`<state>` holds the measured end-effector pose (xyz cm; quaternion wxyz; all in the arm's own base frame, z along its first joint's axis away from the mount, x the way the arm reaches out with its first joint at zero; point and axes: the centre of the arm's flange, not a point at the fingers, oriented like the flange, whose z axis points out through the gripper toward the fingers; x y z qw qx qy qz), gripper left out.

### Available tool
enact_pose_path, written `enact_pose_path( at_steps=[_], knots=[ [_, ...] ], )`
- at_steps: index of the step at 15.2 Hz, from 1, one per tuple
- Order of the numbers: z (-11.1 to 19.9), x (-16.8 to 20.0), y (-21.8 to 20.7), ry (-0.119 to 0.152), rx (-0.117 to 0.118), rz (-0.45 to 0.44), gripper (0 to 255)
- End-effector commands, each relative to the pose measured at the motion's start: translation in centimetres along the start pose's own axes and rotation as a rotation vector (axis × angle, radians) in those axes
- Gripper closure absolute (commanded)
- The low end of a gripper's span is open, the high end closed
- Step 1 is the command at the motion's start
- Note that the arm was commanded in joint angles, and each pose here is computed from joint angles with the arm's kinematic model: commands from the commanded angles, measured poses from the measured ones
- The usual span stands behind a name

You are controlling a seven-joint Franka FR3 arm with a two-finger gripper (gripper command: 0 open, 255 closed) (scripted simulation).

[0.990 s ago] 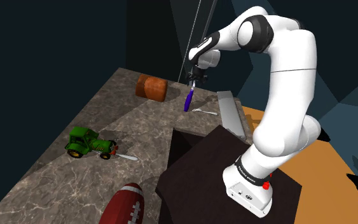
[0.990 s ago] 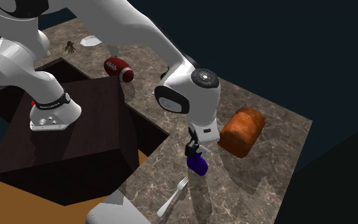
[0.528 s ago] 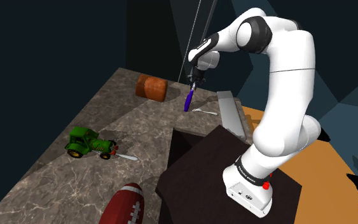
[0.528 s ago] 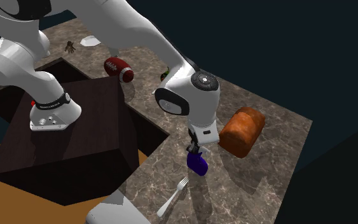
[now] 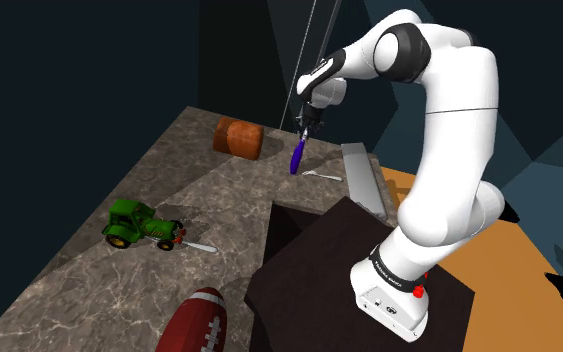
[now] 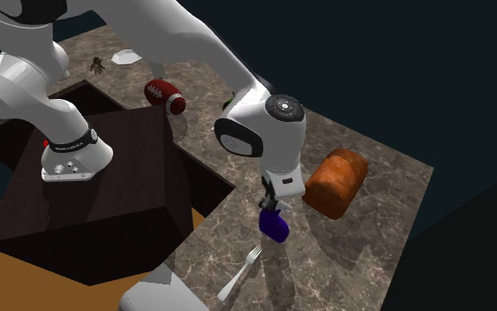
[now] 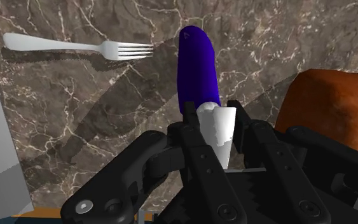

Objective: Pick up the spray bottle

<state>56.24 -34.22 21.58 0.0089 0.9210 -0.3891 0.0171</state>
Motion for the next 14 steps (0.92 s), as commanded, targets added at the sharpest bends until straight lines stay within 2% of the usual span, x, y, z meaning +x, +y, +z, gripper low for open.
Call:
enact_pose_path(
  at_steps=[1, 12, 14],
  knots=[
    [-1.1, 0.1, 0.1, 0.0, 0.0, 0.0, 255],
    [-6.9, 0.3, 0.1, 0.0, 0.0, 0.0, 255],
    [-7.0, 0.3, 0.1, 0.0, 0.0, 0.0, 255]
  ],
)
